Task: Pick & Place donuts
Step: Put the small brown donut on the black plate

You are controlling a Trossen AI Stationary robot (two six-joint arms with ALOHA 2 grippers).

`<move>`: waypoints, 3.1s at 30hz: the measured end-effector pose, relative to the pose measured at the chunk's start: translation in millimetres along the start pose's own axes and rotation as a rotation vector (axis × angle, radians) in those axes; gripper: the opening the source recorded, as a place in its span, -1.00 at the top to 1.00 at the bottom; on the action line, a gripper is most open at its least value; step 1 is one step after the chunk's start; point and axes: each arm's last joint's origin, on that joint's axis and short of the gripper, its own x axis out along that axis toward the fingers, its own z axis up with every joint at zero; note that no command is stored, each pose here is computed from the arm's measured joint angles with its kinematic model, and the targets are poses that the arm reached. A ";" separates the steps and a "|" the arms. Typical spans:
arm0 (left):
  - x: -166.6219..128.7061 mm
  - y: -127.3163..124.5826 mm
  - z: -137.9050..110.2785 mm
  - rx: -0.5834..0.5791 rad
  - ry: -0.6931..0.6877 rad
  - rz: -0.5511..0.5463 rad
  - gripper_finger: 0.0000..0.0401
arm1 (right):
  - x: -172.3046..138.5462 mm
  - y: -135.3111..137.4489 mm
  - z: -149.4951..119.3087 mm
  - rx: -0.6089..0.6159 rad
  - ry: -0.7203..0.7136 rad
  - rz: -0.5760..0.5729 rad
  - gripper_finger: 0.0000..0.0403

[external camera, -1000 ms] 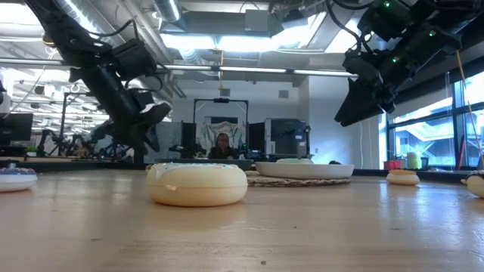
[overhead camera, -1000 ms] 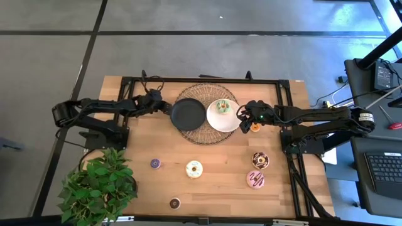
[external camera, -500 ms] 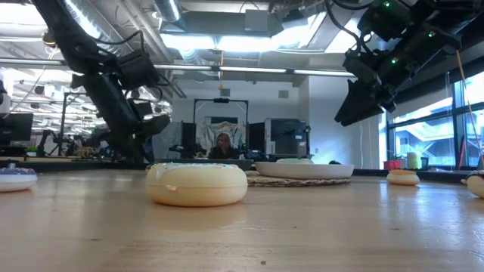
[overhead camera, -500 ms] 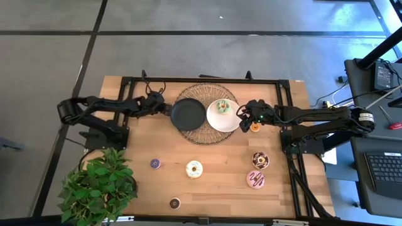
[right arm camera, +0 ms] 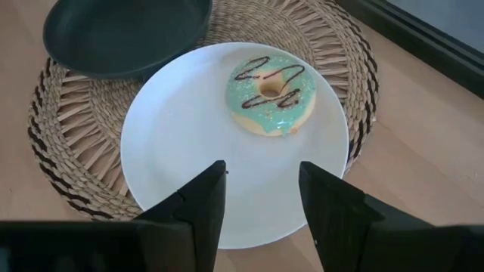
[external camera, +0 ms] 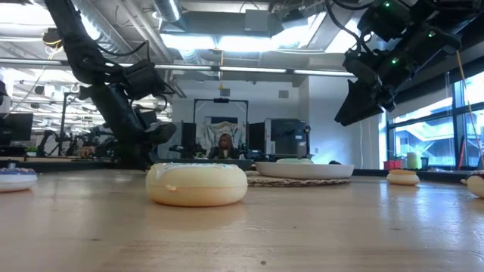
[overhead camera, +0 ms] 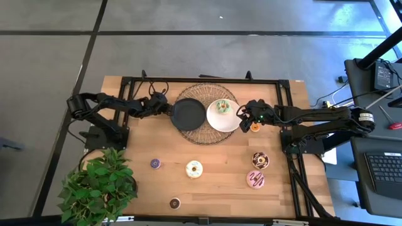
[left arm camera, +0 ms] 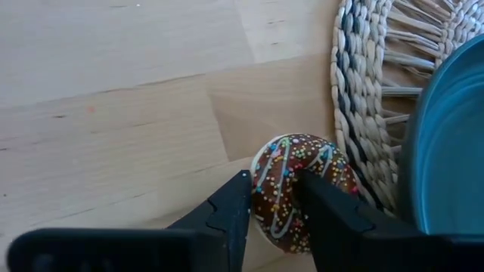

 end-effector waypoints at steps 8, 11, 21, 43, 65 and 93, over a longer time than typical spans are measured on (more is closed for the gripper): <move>-4.8 0.0 2.4 0.036 -0.016 -0.009 0.72 | 0.0 0.0 -0.1 0.000 0.000 0.000 0.16; -11.8 -0.1 8.4 0.040 -0.049 -0.030 0.77 | 0.0 0.0 -0.1 -0.001 0.000 0.000 0.16; -47.1 -13.0 34.9 0.022 -0.213 -0.297 0.83 | 0.0 -0.1 -0.1 -0.001 0.000 -0.001 0.16; -7.6 -78.0 52.7 0.183 -0.067 -0.373 0.84 | 0.0 0.1 0.0 0.004 -0.001 0.000 0.16; 12.1 -75.8 41.7 0.206 0.038 -0.268 0.84 | 0.0 -0.1 -0.4 -0.002 0.003 -0.002 0.16; 12.4 -74.8 41.9 0.206 0.024 -0.239 0.64 | 0.0 -0.1 -0.3 -0.003 0.003 -0.001 0.16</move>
